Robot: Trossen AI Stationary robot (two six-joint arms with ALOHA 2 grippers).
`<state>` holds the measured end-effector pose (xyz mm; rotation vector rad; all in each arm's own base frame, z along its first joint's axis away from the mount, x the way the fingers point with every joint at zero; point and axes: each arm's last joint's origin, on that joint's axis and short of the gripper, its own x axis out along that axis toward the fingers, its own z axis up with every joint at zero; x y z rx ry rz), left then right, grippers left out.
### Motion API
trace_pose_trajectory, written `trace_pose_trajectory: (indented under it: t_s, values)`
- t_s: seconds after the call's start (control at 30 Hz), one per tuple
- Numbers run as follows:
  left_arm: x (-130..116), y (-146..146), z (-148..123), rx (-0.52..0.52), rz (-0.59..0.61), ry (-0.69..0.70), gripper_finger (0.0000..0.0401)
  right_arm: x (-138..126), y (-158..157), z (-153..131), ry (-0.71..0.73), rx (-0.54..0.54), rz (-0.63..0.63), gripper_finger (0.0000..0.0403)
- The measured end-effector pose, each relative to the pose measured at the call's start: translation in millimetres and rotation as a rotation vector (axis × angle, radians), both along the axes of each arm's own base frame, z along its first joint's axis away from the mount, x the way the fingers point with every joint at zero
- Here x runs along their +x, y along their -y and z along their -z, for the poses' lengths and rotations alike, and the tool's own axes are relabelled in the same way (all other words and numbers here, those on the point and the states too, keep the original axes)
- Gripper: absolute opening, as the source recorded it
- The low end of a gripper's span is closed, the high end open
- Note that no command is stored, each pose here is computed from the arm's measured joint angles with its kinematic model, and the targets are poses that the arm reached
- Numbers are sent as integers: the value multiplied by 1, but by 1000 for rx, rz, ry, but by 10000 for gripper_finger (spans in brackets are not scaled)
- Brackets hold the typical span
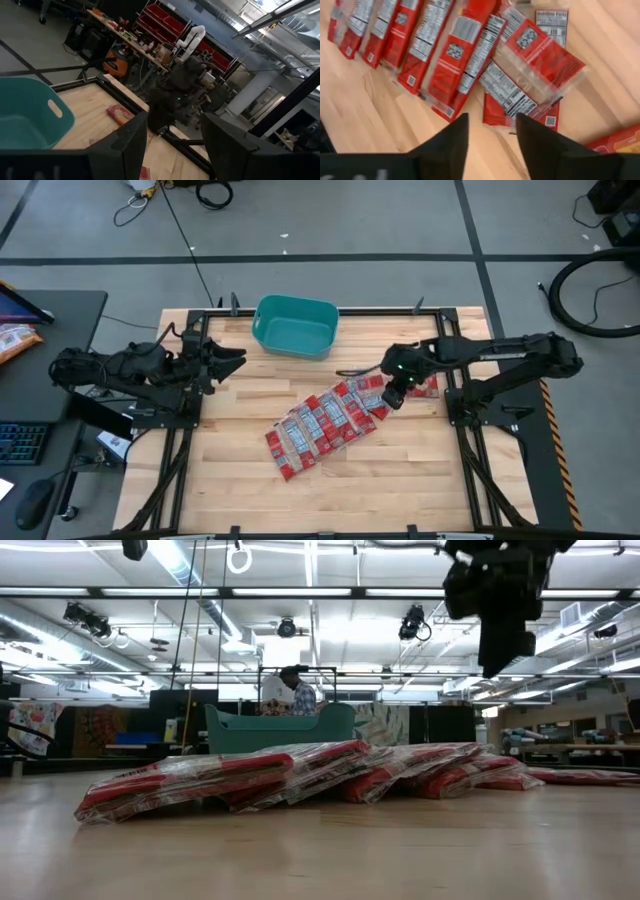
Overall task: Sort popcorn bags into baskets
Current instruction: Put the red popcorn bag into the blue bin
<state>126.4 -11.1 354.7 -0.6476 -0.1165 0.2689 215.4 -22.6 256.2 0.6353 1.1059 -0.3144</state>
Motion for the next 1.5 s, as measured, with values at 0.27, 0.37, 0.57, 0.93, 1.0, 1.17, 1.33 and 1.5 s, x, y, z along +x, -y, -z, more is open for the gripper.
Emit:
trace_pose_trajectory:
  t_s: [0.27, 0.37, 0.57, 0.93, 1.0, 1.17, 1.33, 1.5]
  values:
    - [0, 0, 0, -27, 1, 9, 192, 4, 46, 16, -27, 78, 30, 237]
    - [0, 0, 0, -28, 1, 9, 192, 5, 63, 24, -33, 94, 49, 237]
    - [0, 0, 0, -50, 1, 15, 192, 6, 92, 45, -62, 176, 82, 234]
    - [0, 0, 0, -50, 1, 10, 192, 8, 119, 80, -91, 297, 49, 236]
    - [0, 0, 0, -51, 1, 10, 192, 8, 123, 84, -97, 308, 49, 236]
    - [0, 0, 1, -55, 1, 5, 192, 7, 130, 94, -76, 354, 36, 236]
    - [0, 0, 1, -55, 1, 5, 192, 7, 130, 111, -54, 421, 25, 236]
    - [0, 0, 1, -55, 1, 4, 192, 10, 125, 119, -31, 471, 5, 234]
